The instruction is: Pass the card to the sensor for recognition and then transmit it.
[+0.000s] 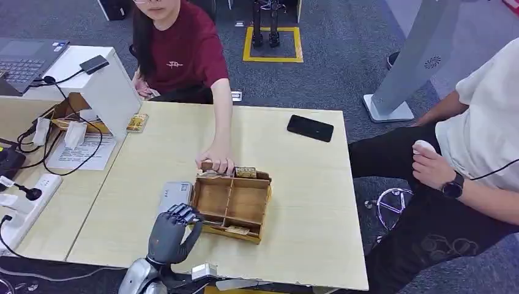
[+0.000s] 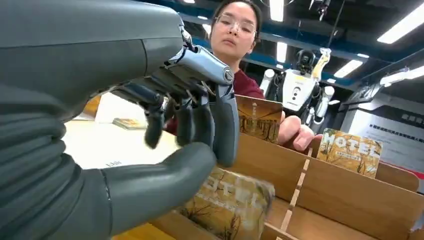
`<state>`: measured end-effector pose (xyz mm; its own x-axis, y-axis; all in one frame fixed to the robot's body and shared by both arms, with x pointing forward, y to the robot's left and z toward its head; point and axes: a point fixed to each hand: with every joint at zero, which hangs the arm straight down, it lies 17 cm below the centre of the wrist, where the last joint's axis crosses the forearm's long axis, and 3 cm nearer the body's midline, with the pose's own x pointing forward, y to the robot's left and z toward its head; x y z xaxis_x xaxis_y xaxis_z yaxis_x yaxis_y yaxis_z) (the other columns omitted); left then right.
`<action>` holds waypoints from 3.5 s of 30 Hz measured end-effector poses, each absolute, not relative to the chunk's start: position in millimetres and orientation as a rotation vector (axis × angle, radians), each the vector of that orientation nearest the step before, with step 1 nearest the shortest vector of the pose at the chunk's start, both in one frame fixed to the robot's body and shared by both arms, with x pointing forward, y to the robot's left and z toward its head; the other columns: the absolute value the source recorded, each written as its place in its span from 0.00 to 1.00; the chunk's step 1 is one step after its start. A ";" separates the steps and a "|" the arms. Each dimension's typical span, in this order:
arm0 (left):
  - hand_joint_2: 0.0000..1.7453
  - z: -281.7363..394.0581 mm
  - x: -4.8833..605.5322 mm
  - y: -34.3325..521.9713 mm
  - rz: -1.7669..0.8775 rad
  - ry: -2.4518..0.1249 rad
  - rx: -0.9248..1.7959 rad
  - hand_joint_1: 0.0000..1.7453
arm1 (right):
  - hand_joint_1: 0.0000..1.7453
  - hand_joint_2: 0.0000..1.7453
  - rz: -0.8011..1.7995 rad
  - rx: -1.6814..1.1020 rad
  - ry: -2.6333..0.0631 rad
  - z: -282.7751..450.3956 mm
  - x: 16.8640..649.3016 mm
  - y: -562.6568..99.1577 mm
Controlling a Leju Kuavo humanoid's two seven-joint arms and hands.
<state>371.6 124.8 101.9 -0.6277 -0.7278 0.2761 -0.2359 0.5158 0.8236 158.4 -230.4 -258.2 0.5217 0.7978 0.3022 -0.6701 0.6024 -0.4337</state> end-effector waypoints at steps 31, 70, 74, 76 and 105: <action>1.00 97.7 374.0 128.8 -1.001 -2.126 0.773 0.00 | 0.00 1.00 0.887 -0.280 -0.507 -257.7 160.5 -230.6; 1.00 98.7 367.3 116.4 -1.123 -2.151 0.806 0.00 | 0.00 1.00 0.905 -0.280 -0.512 -257.4 161.6 -230.1; 1.00 100.4 367.1 116.6 -1.119 -2.154 0.808 0.00 | 0.00 1.00 0.906 -0.280 -0.512 -257.4 161.4 -230.1; 1.00 100.9 366.7 116.6 -1.118 -2.156 0.809 0.00 | 0.00 1.00 0.906 -0.280 -0.511 -257.4 161.3 -230.1; 1.00 104.1 361.4 115.0 -1.137 -2.168 0.822 1.00 | 0.00 1.00 0.910 -0.282 -0.513 -257.4 160.6 -229.8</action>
<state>361.4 115.0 104.1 -0.6602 -0.7276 0.1864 -0.2604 0.4545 0.8518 160.6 -229.8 -257.4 0.5056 0.8079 0.3029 -0.6769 0.5891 -0.4414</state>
